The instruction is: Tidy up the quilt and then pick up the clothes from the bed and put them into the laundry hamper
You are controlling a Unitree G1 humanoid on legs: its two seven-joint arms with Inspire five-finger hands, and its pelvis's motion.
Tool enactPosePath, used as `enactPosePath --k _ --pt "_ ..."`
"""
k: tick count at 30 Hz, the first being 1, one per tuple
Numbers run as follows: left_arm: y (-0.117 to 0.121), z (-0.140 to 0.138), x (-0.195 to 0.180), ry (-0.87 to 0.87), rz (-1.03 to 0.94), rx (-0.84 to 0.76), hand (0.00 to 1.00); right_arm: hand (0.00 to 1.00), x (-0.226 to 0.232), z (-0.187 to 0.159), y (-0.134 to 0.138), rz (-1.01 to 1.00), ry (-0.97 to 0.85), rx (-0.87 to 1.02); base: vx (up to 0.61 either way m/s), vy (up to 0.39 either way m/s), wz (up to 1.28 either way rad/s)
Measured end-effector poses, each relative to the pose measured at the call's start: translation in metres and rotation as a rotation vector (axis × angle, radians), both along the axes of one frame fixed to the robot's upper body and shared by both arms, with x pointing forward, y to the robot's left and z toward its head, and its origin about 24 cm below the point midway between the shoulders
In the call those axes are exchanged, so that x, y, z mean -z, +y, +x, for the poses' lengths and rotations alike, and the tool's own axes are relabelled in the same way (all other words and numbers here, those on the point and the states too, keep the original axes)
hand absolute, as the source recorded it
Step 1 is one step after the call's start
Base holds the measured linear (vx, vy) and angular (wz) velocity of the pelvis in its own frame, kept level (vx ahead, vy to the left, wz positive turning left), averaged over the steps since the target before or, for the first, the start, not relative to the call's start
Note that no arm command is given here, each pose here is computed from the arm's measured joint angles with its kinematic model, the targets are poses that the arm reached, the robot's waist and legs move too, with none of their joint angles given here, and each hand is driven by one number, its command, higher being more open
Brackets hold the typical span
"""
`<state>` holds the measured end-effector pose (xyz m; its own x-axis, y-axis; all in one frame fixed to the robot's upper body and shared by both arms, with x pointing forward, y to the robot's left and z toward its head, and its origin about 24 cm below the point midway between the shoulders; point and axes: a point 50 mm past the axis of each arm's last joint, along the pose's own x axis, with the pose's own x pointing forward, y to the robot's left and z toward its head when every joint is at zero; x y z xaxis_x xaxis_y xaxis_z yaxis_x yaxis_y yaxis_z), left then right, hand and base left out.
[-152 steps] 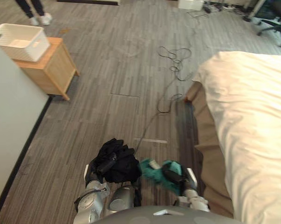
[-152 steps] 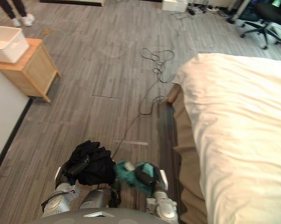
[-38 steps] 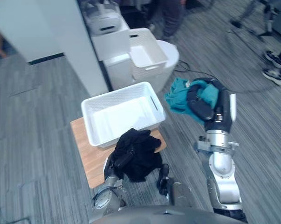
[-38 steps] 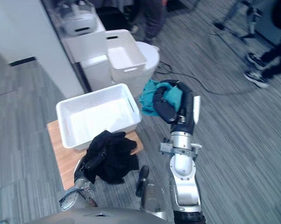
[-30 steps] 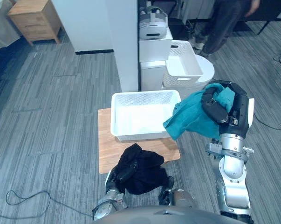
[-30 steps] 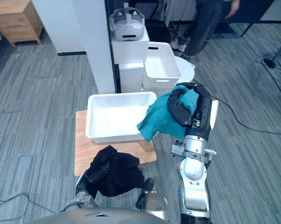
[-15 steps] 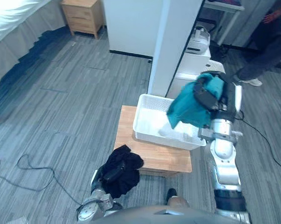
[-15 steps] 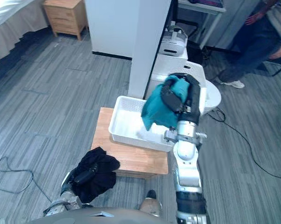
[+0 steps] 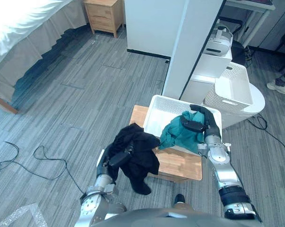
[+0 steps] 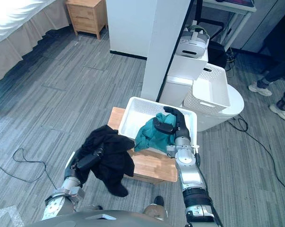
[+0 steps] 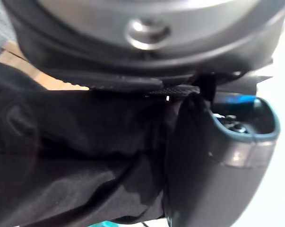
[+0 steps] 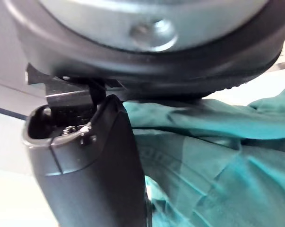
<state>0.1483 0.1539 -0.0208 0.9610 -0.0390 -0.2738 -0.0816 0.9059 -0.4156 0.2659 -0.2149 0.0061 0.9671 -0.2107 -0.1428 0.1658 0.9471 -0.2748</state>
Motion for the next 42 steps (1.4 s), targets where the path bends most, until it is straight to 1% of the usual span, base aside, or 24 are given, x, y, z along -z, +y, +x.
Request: enactPosePath --k 4,7,9,13,14,17,19,22,25,27,28,30,32,33,34,36,38,40,42 --pt "0.007 0.008 -0.021 -0.109 -0.036 -0.028 0.0 1.0 -0.006 0.003 -0.01 -0.04 -0.006 -0.017 -0.06 -0.022 0.02" --pt "0.008 0.013 -0.032 -0.17 -0.036 -0.018 0.0 1.0 -0.016 0.011 -0.013 -0.049 -0.039 -0.013 -0.07 -0.025 0.03" --pt "0.006 0.019 -0.043 -0.224 -0.036 0.001 0.0 1.0 -0.023 0.015 -0.016 -0.05 -0.063 -0.002 -0.07 -0.025 0.0" --pt "-0.002 0.03 -0.078 -0.395 -0.054 0.043 0.0 1.0 -0.037 0.02 -0.031 -0.117 -0.097 0.013 -0.08 -0.024 0.0" --pt "-0.002 0.033 -0.09 -0.453 -0.05 0.043 0.0 1.0 -0.043 0.021 -0.035 -0.161 -0.111 0.019 -0.08 -0.024 -0.01" --pt "0.0 0.04 -0.111 -0.57 -0.027 0.019 0.0 1.0 -0.057 0.021 -0.04 -0.208 -0.166 0.039 -0.07 -0.023 -0.08" --pt "0.001 0.05 -0.126 -0.65 -0.003 0.002 0.0 1.0 -0.07 0.019 -0.045 -0.243 -0.218 0.074 -0.08 -0.017 -0.2" --pt "0.004 0.062 -0.141 -0.718 0.074 -0.032 0.0 1.0 -0.08 0.011 -0.051 -0.249 -0.272 0.116 -0.06 -0.018 -0.07" --pt "0.009 0.075 -0.157 -0.783 0.212 -0.08 0.0 1.0 -0.078 -0.008 -0.059 -0.229 -0.292 0.193 -0.05 -0.017 -0.28" --pt "0.018 0.093 -0.165 -0.8 0.339 -0.145 0.0 1.0 -0.062 -0.027 -0.061 -0.187 -0.263 0.25 -0.04 -0.021 -0.35" --pt "0.02 0.098 -0.166 -0.799 0.371 -0.162 0.0 1.0 -0.057 -0.033 -0.061 -0.182 -0.245 0.259 -0.03 -0.028 -0.38" --pt "0.029 0.121 -0.166 -0.768 0.489 -0.231 0.0 1.0 -0.031 -0.059 -0.064 -0.16 -0.14 0.295 -0.03 -0.048 -0.39" --pt "0.035 0.135 -0.164 -0.719 0.577 -0.268 0.0 1.0 -0.012 -0.081 -0.066 -0.132 -0.06 0.328 -0.02 -0.049 -0.39" --pt "0.039 0.142 -0.162 -0.681 0.605 -0.282 0.0 1.0 -0.002 -0.094 -0.065 -0.113 -0.012 0.344 -0.01 -0.048 -0.42" --pt "0.04 0.146 -0.16 -0.66 0.636 -0.288 0.0 1.0 0.003 -0.102 -0.065 -0.104 0.016 0.351 0.0 -0.06 -0.46" --pt "0.041 0.152 -0.153 -0.602 0.704 -0.293 0.0 1.0 0.021 -0.129 -0.061 -0.051 0.104 0.382 -0.01 -0.066 -0.5" --pt "0.04 0.156 -0.151 -0.582 0.722 -0.291 0.0 1.0 0.033 -0.148 -0.056 -0.019 0.168 0.405 -0.03 -0.058 -0.39" --pt "0.037 0.164 -0.152 -0.564 0.736 -0.299 0.0 1.0 0.043 -0.164 -0.05 0.014 0.224 0.423 -0.06 -0.053 -0.37" --pt "0.035 0.17 -0.154 -0.552 0.741 -0.312 0.0 1.0 0.05 -0.172 -0.042 0.056 0.256 0.418 -0.08 -0.054 -0.31"
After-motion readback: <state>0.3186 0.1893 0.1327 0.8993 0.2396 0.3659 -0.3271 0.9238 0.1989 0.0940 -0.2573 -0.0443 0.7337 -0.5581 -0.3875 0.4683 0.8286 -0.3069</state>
